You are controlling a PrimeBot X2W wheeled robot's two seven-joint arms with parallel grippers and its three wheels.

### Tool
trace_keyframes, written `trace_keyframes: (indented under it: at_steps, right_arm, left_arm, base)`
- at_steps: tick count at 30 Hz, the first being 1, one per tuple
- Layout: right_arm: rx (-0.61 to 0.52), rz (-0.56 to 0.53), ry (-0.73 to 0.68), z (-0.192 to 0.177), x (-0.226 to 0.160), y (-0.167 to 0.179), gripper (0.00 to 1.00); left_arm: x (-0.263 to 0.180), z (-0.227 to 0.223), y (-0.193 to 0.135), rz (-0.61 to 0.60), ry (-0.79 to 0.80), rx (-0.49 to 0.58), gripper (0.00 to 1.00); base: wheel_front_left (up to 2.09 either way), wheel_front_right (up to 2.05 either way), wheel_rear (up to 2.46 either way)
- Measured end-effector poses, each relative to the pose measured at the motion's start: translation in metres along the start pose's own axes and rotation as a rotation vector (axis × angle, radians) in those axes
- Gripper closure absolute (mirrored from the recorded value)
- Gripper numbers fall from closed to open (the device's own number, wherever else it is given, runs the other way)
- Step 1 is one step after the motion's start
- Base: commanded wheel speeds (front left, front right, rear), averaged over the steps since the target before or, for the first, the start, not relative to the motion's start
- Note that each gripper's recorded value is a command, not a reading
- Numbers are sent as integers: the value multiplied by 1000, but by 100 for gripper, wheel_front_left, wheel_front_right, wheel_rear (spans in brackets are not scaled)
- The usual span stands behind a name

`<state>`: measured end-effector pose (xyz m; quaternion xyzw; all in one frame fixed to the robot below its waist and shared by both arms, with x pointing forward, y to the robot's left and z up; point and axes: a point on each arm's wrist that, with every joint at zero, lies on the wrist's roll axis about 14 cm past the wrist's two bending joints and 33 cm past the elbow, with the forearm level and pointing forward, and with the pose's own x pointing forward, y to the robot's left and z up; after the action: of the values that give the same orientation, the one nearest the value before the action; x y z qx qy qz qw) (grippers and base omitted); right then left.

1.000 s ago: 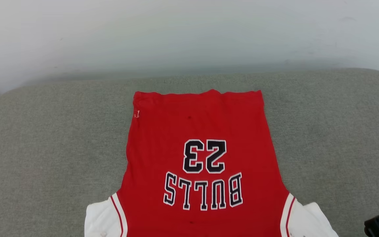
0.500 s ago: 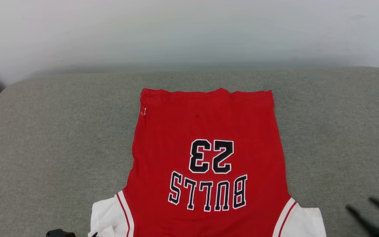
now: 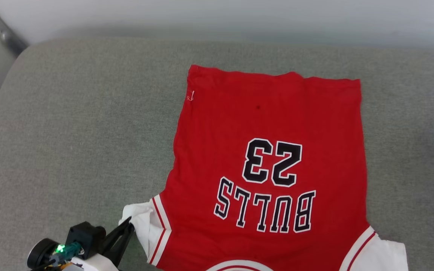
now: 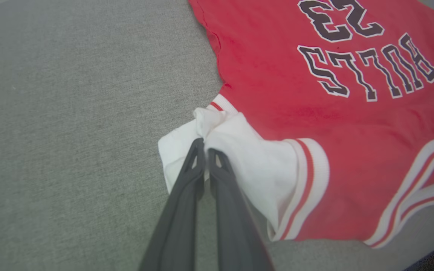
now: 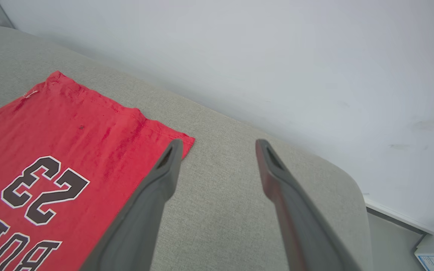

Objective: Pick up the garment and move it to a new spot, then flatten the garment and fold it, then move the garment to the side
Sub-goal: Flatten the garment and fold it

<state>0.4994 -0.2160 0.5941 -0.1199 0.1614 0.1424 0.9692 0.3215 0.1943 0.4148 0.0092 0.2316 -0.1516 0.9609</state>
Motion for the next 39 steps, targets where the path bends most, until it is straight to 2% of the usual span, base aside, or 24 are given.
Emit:
trace_keyframes:
  at_steps: [7,13,19,26,30,31,32,39]
  right_arm:
    - [-68,76,279,-11,81,17,0]
    - [-101,120,578,-52,131,31,0]
    - [-115,178,845,-106,160,52,0]
    - [-103,263,956,-157,184,85,0]
    - [-99,291,968,-171,188,92,0]
    - [-97,294,966,-172,188,93,89]
    - [-94,296,959,-172,188,93,100]
    - [-109,296,887,-156,176,93,100]
  left_arm:
    - [18,0,4,5,8,10,100]
    - [34,-4,7,11,13,3,100]
    - [42,-10,12,28,27,-3,100]
    - [47,-14,18,54,34,-6,100]
    - [47,-17,21,65,40,-5,100]
    - [47,-18,21,65,40,-5,100]
    - [47,-18,21,65,40,-5,100]
    - [41,-12,24,76,18,6,100]
  base:
    - [0,0,0]
    - [0,0,0]
    - [0,0,0]
    - [0,0,0]
    - [0,0,0]
    - [0,0,0]
    - [0,0,0]
    - [0,0,0]
